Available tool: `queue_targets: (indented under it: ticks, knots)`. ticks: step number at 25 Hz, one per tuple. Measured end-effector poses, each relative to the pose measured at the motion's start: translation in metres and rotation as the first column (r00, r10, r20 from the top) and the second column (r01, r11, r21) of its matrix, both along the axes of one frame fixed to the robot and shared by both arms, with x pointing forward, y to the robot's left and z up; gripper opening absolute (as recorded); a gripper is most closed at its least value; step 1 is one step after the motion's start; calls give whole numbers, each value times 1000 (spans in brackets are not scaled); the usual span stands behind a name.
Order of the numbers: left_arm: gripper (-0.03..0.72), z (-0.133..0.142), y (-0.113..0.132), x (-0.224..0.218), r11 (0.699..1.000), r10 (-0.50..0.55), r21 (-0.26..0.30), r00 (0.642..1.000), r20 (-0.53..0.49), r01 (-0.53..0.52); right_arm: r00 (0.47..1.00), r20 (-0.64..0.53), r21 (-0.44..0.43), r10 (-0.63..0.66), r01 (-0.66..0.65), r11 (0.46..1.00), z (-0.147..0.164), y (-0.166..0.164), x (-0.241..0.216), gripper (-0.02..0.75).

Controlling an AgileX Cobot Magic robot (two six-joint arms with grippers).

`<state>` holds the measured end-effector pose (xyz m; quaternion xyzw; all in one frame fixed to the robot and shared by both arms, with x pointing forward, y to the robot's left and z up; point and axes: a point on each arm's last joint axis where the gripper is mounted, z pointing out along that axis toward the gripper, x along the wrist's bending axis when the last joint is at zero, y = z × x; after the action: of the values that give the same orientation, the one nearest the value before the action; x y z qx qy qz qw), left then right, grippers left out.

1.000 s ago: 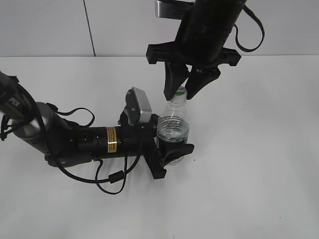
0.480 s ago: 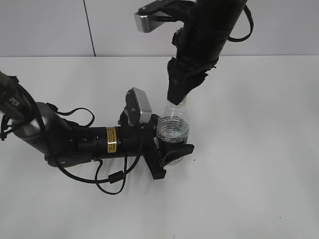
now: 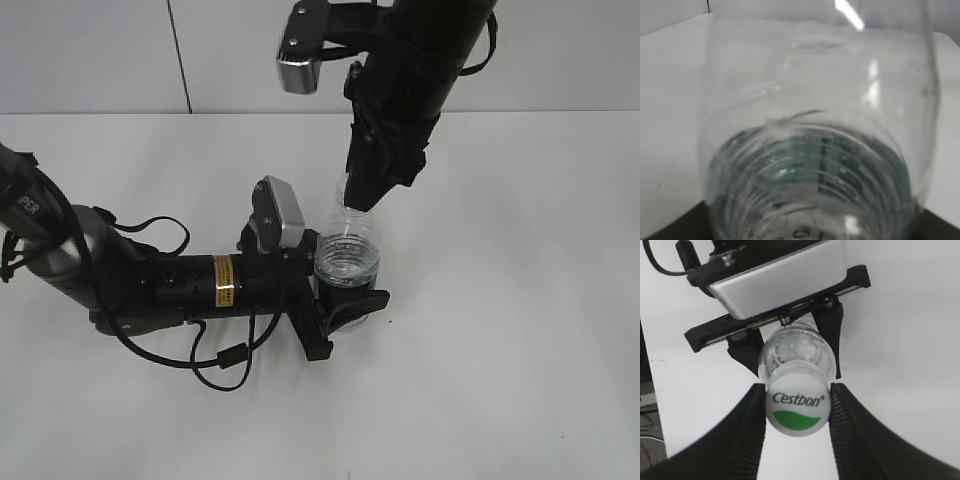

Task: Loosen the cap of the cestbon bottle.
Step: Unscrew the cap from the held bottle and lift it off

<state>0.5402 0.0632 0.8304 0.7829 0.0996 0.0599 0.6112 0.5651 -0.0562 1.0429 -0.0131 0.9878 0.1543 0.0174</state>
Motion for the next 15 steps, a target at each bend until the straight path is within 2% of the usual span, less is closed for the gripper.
queue_targets:
  ticks: [5, 15]
  knots:
    - [403, 0, 0, 0, 1000, -1, 1, 1000, 0, 1, 986, 58, -6, 158, -158, 987, 0, 0, 1, 297]
    - [403, 0, 0, 0, 1000, 1, 0, 1000, -3, -1, 982, 65, 7, 180, -180, 984, 1, 2, 0, 297]
